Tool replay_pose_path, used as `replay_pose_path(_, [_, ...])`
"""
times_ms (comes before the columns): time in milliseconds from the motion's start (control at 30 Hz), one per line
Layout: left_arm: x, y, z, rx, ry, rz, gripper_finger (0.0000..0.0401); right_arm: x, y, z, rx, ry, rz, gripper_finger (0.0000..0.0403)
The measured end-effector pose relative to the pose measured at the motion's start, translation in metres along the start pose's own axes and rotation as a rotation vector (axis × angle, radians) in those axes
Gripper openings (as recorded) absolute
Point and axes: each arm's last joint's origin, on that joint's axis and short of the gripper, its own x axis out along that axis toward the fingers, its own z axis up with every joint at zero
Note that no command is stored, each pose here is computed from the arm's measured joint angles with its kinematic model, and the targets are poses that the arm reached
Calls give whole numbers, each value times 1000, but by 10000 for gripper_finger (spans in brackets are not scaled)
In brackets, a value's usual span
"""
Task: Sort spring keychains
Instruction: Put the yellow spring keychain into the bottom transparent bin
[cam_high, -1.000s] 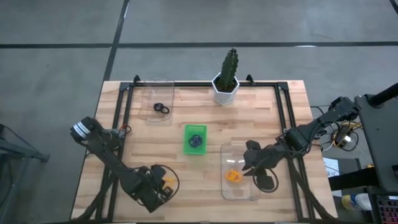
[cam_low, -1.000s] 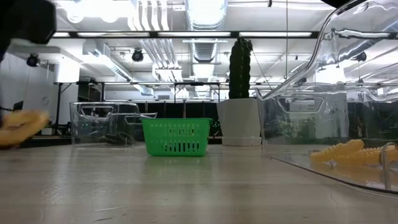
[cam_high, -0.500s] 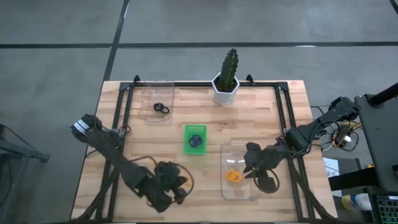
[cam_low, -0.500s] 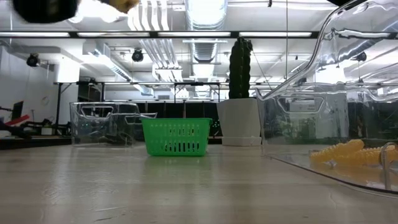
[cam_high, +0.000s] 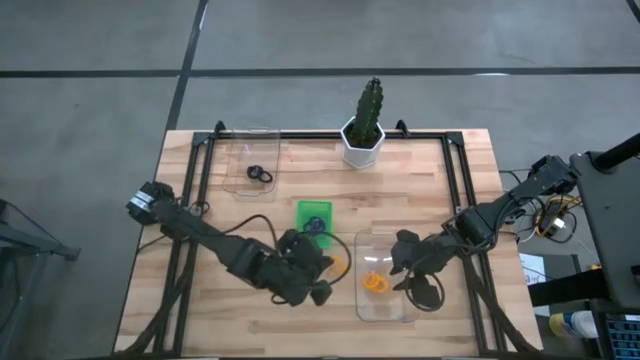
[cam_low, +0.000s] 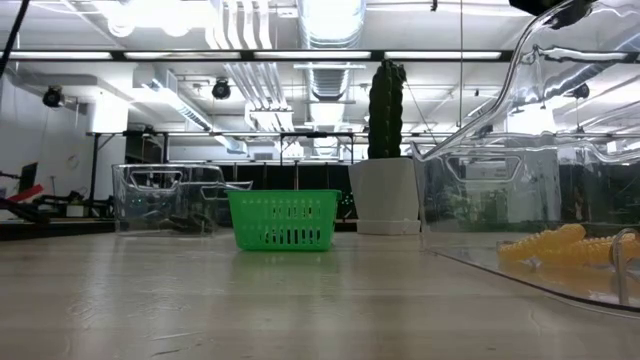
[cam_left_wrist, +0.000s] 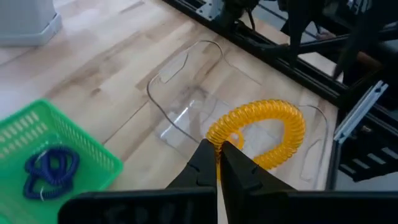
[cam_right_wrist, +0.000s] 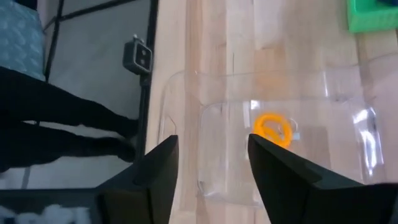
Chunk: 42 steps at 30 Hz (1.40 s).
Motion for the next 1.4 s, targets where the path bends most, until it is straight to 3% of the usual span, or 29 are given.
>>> replay_pose_path(333, [27, -4, 5, 51, -18, 55, 0, -1, 5, 17, -22, -266, -63, 195])
replay_pose_path(667, [34, -8, 18, 81, -175, 107, 0, -5, 2, 27, 43, -496, -247, 194])
replay_pose_path(1400, [39, -5, 27, 118, -238, 136, 0, -7, -13, 38, 111, -581, -343, 194])
